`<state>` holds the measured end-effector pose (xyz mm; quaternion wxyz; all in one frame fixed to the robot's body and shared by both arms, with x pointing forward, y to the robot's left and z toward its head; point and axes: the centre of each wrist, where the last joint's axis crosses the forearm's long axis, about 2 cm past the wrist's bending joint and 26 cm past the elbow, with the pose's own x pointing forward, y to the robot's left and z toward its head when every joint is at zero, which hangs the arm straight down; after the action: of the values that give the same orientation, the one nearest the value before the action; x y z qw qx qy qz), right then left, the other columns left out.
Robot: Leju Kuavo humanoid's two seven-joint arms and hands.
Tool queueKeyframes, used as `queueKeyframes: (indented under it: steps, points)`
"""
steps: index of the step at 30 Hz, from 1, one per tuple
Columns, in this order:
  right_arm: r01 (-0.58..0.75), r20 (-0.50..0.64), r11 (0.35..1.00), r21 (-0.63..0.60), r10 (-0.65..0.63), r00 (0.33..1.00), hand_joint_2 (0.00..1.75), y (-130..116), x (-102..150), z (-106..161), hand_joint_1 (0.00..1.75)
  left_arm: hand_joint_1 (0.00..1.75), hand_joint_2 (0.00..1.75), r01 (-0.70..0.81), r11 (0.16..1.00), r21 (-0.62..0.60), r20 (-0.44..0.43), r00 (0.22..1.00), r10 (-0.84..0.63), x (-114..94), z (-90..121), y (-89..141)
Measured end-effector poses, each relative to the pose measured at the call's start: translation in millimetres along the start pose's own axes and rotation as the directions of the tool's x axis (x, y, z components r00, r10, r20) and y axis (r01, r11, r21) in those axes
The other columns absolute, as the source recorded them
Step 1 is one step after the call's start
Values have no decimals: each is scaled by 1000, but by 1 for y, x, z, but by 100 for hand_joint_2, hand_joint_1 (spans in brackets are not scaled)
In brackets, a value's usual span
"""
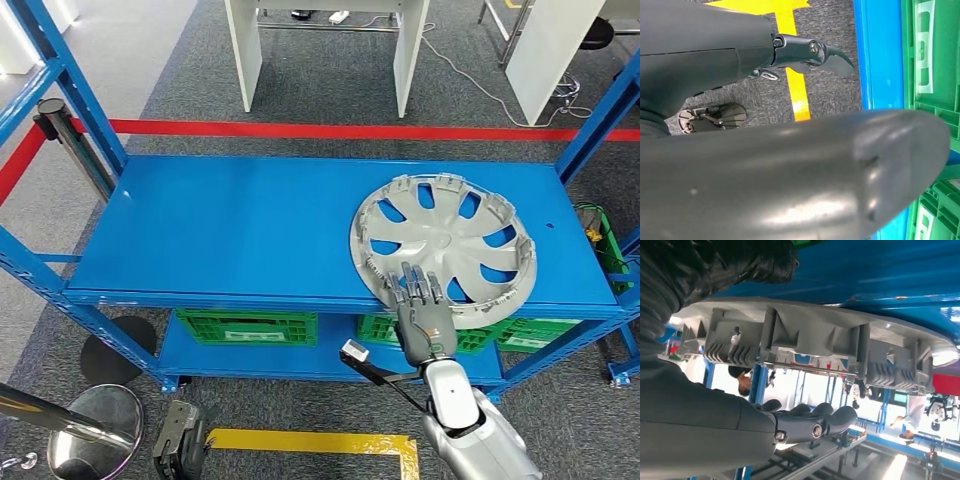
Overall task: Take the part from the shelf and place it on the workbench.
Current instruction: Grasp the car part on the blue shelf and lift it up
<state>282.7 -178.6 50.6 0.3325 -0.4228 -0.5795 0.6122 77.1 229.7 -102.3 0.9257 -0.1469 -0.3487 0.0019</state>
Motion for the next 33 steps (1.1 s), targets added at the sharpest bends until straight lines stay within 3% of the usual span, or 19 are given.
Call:
queueKeyframes:
  steps: [8,33]
  points:
    - [-113,-55,994,4,113,992,175,2,-4,-9,0,0,0,2,1000,-3,-1,1000,-2,2,-1,-1]
    - [-140,-232,980,139,169,958,175,13,-20,-22,0,0,0,6,1000,-5,-15,1000,-6,4,-3,-2]
